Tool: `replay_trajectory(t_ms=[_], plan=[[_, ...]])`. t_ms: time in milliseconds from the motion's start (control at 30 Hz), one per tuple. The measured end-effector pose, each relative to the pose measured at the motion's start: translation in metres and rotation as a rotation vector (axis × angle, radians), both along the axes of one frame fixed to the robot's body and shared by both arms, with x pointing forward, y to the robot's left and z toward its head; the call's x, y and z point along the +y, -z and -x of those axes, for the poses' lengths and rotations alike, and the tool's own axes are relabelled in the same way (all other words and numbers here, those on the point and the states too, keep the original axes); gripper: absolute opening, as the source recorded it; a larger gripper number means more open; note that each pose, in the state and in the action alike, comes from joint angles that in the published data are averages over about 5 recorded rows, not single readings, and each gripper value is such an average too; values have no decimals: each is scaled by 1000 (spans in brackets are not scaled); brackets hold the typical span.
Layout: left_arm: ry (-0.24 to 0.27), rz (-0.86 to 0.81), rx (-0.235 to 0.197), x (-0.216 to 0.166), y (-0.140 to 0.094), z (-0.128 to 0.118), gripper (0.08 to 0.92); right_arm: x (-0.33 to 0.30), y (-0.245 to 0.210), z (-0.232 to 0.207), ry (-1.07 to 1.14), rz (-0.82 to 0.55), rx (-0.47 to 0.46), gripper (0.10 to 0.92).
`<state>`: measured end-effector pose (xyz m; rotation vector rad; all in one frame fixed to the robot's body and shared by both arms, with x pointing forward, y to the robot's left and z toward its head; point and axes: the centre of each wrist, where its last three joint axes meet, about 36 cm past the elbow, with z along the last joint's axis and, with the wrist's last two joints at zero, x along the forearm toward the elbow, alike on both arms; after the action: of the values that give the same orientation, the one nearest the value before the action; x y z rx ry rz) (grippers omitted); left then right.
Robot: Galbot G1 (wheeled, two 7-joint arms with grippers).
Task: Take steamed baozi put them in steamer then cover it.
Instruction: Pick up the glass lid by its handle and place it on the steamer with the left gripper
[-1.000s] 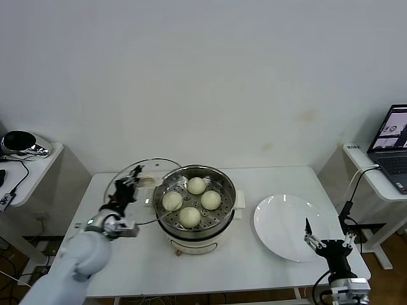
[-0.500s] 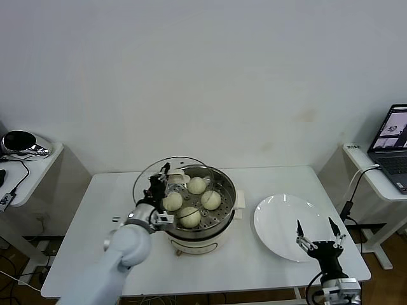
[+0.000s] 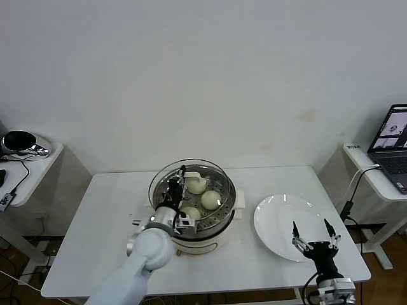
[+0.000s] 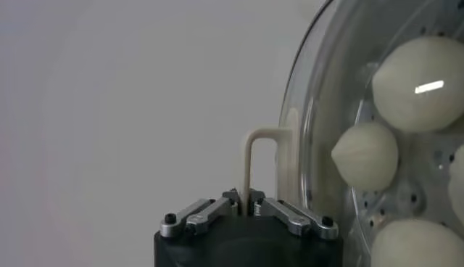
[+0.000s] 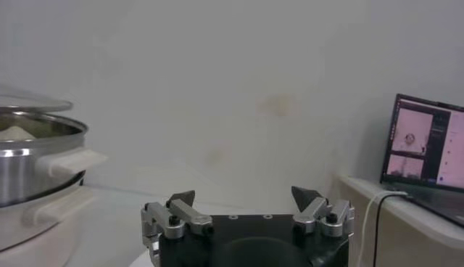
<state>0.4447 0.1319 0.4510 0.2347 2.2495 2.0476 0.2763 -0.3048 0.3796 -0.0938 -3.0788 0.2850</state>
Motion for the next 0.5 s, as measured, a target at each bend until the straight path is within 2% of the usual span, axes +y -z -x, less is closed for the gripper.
replay_trajectory(t_ms=[500], plan=[[-3,-15,25,-15,19,8,150,0,2,-1,-6,3,3,823]])
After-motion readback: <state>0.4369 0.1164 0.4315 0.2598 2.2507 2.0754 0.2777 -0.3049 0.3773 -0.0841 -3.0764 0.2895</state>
